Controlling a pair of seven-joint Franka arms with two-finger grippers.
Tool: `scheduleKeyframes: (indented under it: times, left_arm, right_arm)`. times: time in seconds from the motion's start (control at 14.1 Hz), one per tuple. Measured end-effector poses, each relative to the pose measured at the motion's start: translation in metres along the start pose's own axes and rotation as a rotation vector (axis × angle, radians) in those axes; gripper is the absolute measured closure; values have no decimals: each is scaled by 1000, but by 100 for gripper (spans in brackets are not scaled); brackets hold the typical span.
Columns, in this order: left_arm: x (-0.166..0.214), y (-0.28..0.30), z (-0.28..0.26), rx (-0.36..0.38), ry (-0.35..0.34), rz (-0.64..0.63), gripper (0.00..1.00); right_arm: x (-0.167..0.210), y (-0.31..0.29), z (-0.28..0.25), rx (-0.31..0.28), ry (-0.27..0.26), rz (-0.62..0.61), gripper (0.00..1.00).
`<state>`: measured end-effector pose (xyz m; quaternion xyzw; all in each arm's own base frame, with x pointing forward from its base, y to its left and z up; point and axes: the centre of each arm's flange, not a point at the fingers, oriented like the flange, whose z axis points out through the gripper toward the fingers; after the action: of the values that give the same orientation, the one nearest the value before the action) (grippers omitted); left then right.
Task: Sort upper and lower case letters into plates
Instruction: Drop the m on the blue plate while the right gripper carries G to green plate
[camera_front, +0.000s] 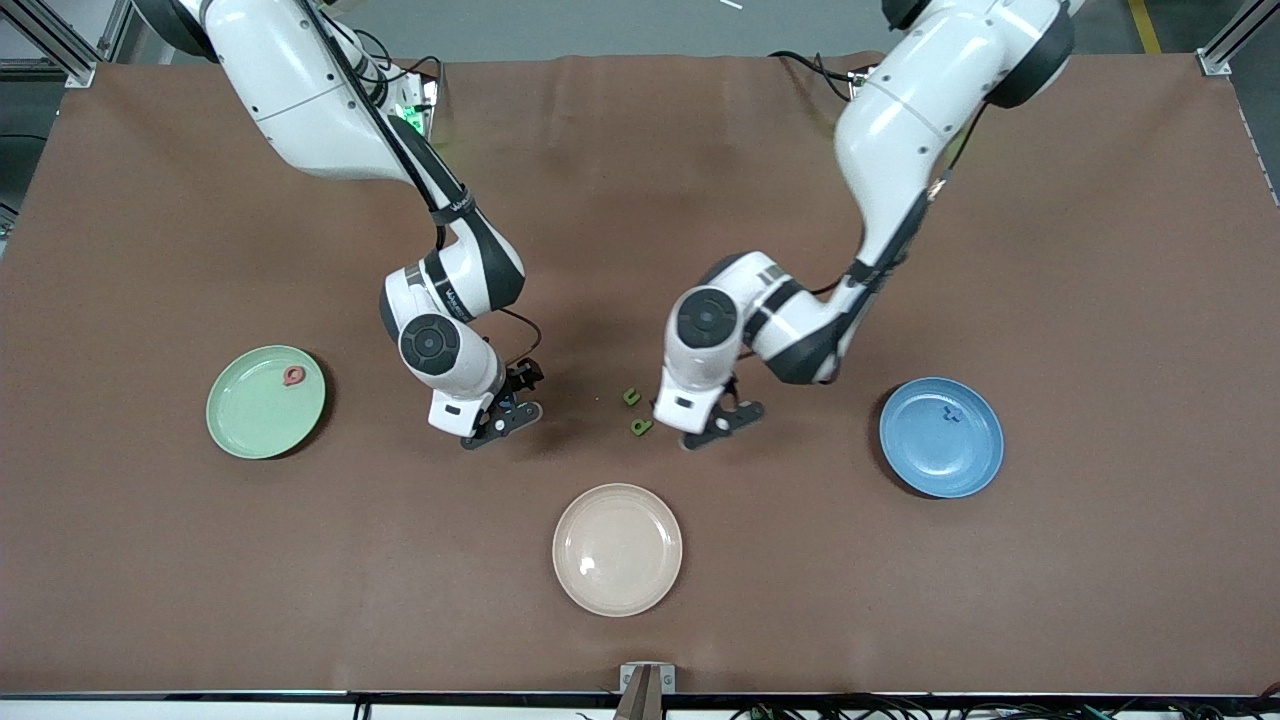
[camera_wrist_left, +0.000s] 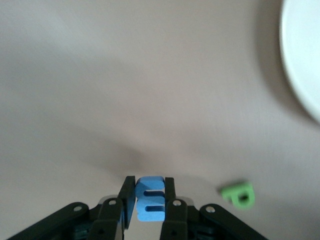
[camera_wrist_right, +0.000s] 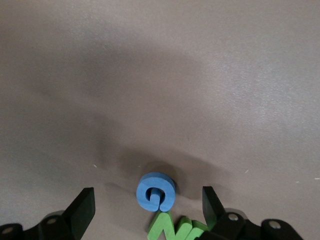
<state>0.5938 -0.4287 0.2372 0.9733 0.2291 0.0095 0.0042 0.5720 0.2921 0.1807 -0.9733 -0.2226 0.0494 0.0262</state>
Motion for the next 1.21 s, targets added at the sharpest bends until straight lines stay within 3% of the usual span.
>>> scheduleKeyframes:
  times: [0.14, 0.36, 0.78, 1.21]
  left_arm:
    - [37, -23, -36, 16, 18, -53, 72]
    - [86, -77, -61, 54, 28, -97, 72]
    - [186, -230, -29, 149, -43, -201, 72]
    - [211, -287, 15, 180, -111, -259, 72]
  right_arm:
    - [0, -2, 0, 0, -1, -4, 19]
    - [0, -3, 1, -1, -1, -4, 26]
    - [0, -1, 3, -5, -5, -5, 33]
    - [0, 0, 4, -8, -5, -4, 45]
